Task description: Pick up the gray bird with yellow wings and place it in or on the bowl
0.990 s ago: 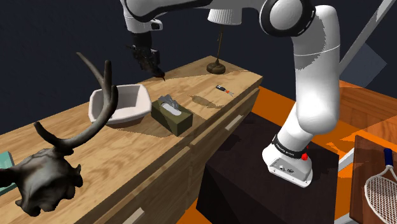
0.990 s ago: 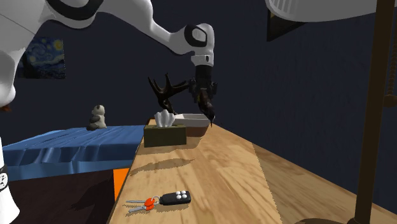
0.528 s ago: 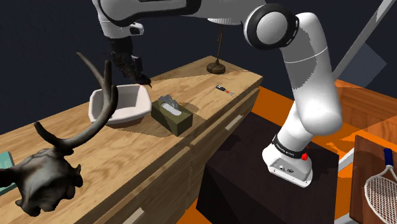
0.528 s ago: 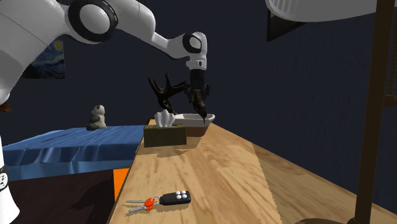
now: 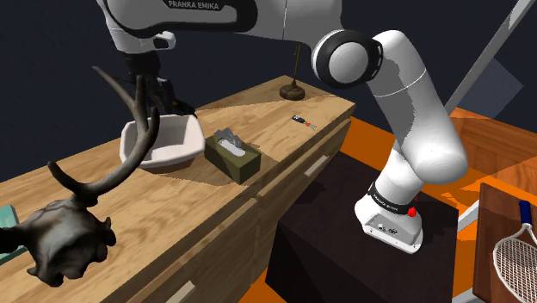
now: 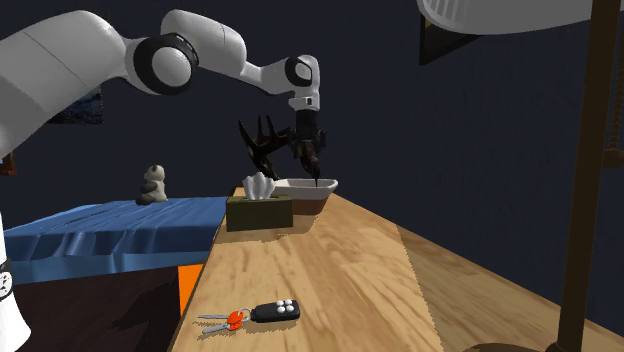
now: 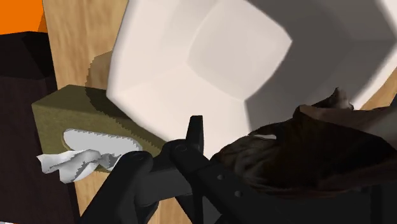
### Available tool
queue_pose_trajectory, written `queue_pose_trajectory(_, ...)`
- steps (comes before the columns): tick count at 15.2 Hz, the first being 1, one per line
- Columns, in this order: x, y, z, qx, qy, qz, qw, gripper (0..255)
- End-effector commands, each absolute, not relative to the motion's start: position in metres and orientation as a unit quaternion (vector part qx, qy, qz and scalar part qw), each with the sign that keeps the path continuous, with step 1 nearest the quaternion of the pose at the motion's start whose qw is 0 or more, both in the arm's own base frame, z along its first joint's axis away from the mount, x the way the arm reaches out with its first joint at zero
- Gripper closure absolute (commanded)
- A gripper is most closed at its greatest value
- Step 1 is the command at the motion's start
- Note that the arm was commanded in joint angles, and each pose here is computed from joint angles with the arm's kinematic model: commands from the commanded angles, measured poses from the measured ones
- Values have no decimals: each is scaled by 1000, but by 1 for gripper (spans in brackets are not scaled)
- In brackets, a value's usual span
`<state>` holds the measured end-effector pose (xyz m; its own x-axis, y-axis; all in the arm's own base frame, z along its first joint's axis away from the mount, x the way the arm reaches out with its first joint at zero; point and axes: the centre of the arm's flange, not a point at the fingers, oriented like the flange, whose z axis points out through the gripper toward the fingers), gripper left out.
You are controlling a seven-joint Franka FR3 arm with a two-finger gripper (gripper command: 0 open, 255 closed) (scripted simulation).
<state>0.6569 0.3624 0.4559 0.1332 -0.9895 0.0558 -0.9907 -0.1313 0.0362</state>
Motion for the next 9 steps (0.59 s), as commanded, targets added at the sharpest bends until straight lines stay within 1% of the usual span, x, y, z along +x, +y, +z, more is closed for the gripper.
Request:
queue_pose_trajectory(1,657,363,456,752,-658,9,32,0)
queue_pose_trajectory(4,675,275,476,729,-656,-169,-97,0)
queue_pose_trajectory(6,685,214,467,693,-637,-284,-181,0)
queue_pose_trajectory(7,686,209,465,689,-634,-295,-190,0)
queue_pose_trajectory(9,685,215,457,689,-634,-295,-190,0)
